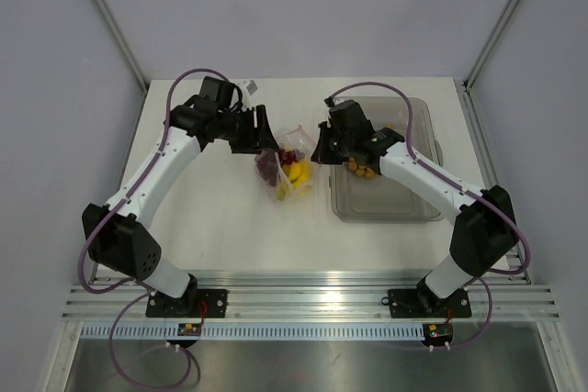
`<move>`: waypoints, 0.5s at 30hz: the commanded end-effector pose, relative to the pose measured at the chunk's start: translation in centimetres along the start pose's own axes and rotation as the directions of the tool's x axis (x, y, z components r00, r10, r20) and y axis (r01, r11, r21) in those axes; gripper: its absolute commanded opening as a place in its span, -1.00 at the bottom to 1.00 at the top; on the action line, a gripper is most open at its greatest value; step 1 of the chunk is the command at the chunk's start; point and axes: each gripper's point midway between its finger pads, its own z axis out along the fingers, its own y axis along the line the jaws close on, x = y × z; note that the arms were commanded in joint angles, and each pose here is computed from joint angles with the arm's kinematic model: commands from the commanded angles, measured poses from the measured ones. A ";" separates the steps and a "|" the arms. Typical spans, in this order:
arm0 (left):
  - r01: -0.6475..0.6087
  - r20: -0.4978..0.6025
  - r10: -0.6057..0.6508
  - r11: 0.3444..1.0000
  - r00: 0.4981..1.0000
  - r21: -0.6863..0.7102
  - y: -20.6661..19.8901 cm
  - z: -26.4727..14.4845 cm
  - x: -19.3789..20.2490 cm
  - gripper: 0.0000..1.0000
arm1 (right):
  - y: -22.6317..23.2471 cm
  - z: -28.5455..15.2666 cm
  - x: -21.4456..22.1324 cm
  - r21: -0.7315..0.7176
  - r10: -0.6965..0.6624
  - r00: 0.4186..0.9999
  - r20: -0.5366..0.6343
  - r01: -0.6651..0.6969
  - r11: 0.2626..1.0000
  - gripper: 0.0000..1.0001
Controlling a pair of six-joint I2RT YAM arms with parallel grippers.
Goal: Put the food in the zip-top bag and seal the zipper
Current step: Adjust the zipper food storage bag at the center of the board.
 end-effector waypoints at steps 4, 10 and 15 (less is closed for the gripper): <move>-0.064 0.136 0.062 0.998 0.989 0.007 -1.8 -3.4 -1.8 0.24 | 2.7 -2.0 -3.9 -0.090 0.026 0.993 0.114 -0.016 0.996 -1.00; -0.074 0.169 0.088 0.993 0.982 -0.087 -2.7 -3.8 -0.7 0.18 | 2.9 -2.2 -4.2 -0.096 0.032 0.992 0.119 -0.021 0.995 -1.00; 0.002 0.293 0.061 0.978 0.954 -0.208 -4.0 -4.1 -0.1 0.25 | 3.1 -2.4 -4.4 -0.102 0.034 0.991 0.126 -0.021 0.995 -1.00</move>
